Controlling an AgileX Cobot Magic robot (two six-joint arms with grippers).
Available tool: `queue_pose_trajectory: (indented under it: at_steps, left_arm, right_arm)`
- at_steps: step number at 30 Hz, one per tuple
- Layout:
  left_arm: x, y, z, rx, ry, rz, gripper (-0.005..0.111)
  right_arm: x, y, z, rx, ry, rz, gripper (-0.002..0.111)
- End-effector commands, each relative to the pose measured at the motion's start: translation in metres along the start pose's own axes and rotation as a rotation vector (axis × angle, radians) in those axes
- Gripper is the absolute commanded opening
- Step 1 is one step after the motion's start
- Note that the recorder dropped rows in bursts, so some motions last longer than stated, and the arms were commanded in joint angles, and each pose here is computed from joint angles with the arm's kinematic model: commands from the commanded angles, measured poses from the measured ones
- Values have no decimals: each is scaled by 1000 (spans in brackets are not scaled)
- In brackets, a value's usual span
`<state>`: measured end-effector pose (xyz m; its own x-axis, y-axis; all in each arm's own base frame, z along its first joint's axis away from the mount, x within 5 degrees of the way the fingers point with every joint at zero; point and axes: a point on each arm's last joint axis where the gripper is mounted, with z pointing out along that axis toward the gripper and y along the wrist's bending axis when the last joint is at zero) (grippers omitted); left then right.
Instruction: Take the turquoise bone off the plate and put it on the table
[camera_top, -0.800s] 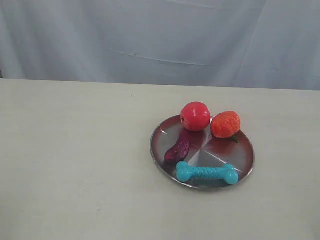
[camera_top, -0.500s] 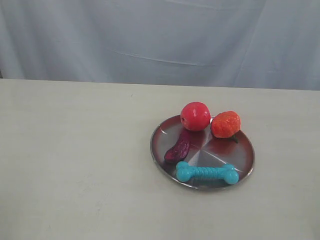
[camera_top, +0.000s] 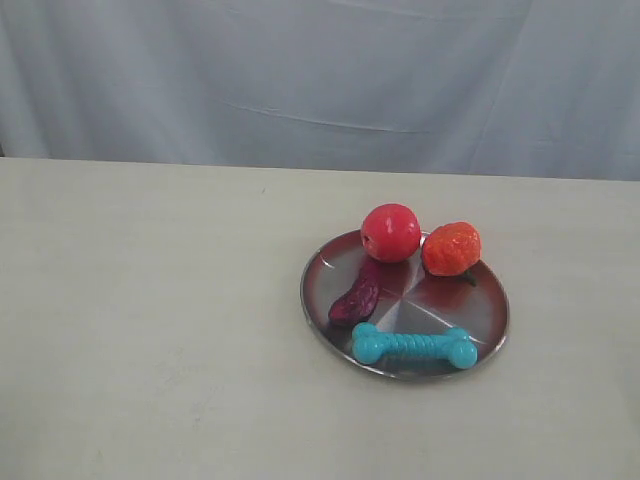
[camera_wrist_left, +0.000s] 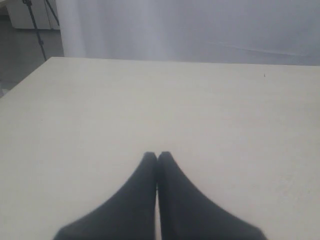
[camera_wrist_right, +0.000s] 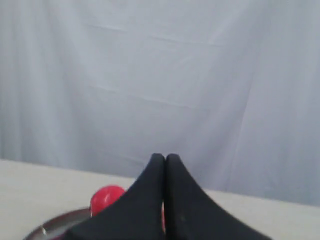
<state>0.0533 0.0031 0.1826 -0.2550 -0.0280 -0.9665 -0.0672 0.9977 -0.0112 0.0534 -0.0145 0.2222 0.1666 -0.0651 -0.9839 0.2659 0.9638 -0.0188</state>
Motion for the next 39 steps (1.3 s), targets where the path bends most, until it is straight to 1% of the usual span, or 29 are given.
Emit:
queue_pose_trajectory:
  at_steps: [1,3,5,6,9,12,14,16,17,19,21,24,28,31,33,36,39]
  left_arm:
    - [0,0,0,-2,-4,-11,0]
    - [0,0,0,-2,-4,-11,0]
    - [0,0,0,-2,-4,-11,0]
    - [0,0,0,-2,-4,-11,0]
    - [0,0,0,-2,-4,-11,0]
    - [0,0,0,-2,-4,-11,0]
    - [0,0,0,-2,-4,-11,0]
    - [0,0,0,-2,-4,-11,0]
    - [0,0,0,-2,-4,-11,0]
    - [0,0,0,-2,-4,-11,0]
    - [0,0,0,-2,-4,-11,0]
    - [0,0,0,-2,-4,-11,0]
    - [0,0,0,-2,-4,-11,0]
    - [0,0,0,-2,-4,-11,0]
    - [0,0,0,-2,-4,-11,0]
    - [0,0,0,-2,-4,-11,0]
    - [0,0,0,-2,-4,-11,0]
  right_arm:
    - [-25,0,-4,-10,-282,46,0]
    - [-35,0,-8,-37,-400,158,0]
    - [-44,0,-12,-90,-502,328,0]
    - [-49,0,-15,-138,-563,448,0]
    - [-61,1,-24,-258,-711,647,0]
    - [-68,0,-32,-300,-823,659,0]
    - [-69,-1,-32,-294,-832,672,0]
    - [-68,-2,-26,-255,-744,695,0]
    - [-69,-2,-21,-225,-650,699,0]
    - [-76,0,-12,-163,-442,664,0]
    - [-88,0,-7,-102,-280,573,0]
    - [-107,-2,6,-39,-160,454,0]
    - [-132,-3,35,-2,-13,391,0]
    - [-143,1,65,-25,131,293,0]
    - [-146,9,90,-62,262,205,0]
    - [-151,24,126,-119,472,27,0]
    - [-143,41,160,-172,716,-150,0]
